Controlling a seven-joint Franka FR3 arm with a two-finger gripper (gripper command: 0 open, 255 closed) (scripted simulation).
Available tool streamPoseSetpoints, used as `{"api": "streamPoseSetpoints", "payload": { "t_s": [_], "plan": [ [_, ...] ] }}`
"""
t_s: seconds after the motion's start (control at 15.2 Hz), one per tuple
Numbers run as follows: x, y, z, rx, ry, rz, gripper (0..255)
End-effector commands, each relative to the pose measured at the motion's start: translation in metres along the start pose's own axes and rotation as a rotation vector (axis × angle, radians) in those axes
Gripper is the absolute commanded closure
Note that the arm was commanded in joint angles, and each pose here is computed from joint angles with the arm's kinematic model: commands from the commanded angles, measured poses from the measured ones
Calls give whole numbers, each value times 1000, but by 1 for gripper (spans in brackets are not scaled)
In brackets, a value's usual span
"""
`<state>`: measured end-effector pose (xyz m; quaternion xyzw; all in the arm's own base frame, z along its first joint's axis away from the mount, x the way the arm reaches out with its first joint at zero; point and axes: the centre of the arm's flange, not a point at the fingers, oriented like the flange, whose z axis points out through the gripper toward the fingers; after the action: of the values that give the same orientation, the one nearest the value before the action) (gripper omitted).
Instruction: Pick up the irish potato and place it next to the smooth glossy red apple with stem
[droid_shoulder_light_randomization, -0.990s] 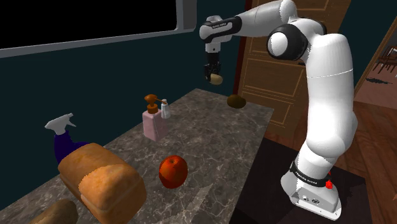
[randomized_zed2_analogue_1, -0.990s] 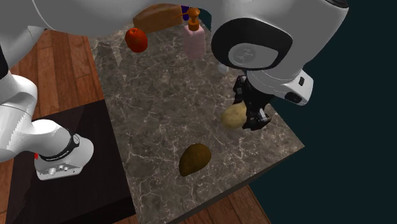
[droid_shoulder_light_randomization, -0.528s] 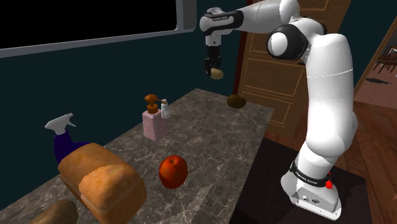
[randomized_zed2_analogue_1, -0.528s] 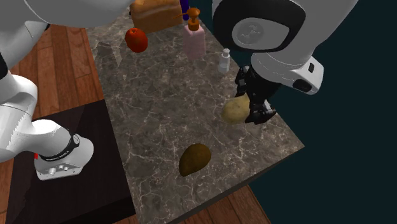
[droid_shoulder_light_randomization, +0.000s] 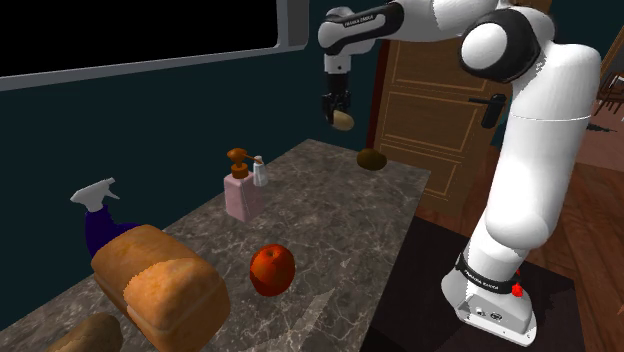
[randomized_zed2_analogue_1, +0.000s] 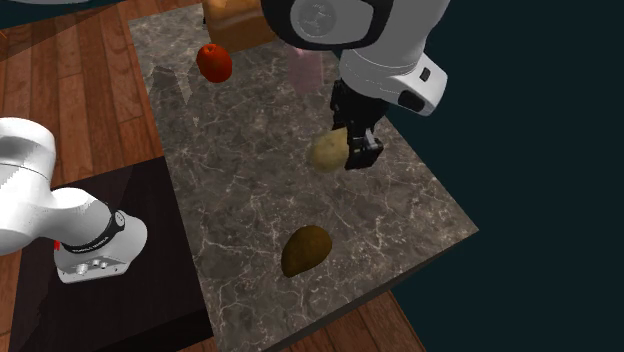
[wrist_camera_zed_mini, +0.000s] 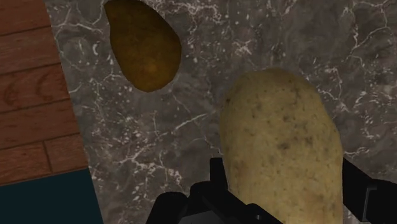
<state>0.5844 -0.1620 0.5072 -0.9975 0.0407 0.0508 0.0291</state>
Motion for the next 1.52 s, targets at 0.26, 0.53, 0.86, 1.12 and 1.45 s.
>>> {"api": "streamPoseSetpoints", "payload": {
  "t_s": [0.26, 0.53, 0.86, 1.12, 1.45],
  "plan": [
    [-51, -61, 8, 0, 0, 1, 255],
    [-85, -101, 14, 0, 0, 1, 255],
    [-128, -151, 21, 0, 0, 1, 255],
    [-162, -191, 27, 0, 0, 1, 255],
    [-205, -240, 34, 0, 0, 1, 255]
  ]
}}
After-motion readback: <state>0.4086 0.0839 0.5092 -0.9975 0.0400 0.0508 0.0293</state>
